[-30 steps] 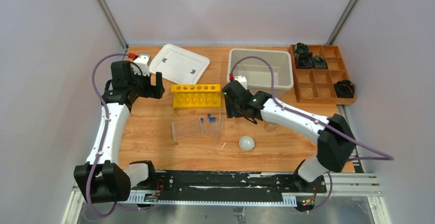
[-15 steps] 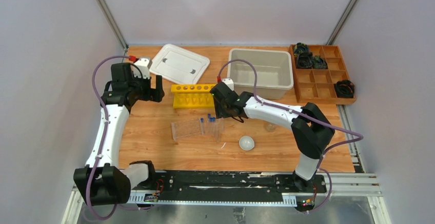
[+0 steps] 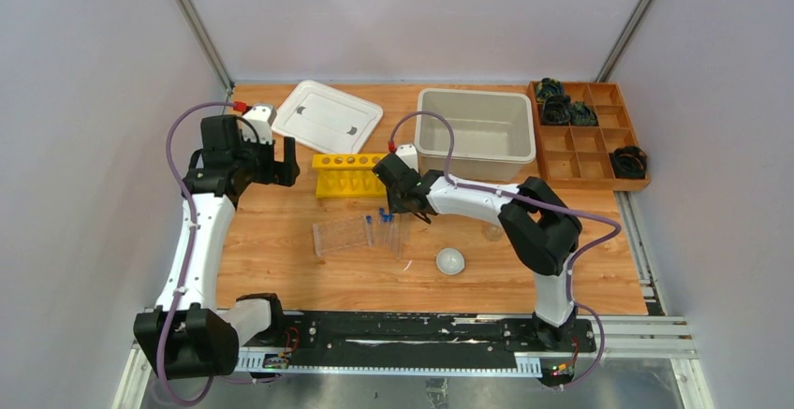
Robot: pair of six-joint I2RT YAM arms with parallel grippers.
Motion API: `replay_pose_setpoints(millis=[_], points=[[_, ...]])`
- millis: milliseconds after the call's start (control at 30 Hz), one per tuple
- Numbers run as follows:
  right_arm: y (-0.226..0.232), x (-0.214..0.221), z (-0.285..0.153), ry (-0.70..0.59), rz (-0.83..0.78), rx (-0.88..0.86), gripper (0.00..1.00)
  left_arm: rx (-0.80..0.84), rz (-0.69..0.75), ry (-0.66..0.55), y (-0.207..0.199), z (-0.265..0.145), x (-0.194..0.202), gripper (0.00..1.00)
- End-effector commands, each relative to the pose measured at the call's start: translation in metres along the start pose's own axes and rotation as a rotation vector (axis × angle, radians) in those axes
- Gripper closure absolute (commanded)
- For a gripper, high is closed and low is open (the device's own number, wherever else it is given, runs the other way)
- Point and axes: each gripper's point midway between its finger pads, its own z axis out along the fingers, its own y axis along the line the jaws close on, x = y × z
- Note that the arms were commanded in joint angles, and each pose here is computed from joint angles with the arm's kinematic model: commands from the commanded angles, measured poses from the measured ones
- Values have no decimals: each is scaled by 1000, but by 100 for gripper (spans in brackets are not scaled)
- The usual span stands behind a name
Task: Organize the chemistry lab equipment
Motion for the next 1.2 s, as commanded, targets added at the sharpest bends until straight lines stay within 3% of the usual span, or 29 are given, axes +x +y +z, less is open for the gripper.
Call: replay_pose_setpoints(millis=[0,367,700,933,1167], points=[[3,-6,10,-45,16,36,57,7,9,-70,-3,-11,-20,0],[-6,15,25,-23,34,73,67,32,12,-66,-7,-11,-15,0],[0,7,10,-40,80,20,87,81,31,-97,-18,-24,-27,0],[16,-24,-34,-107,161,-106,100,175,33,-148,-38,-44,-54,0],[37,-81,-105,-276,236,-278,100,384,9,-157,-77,-59,-49,0]])
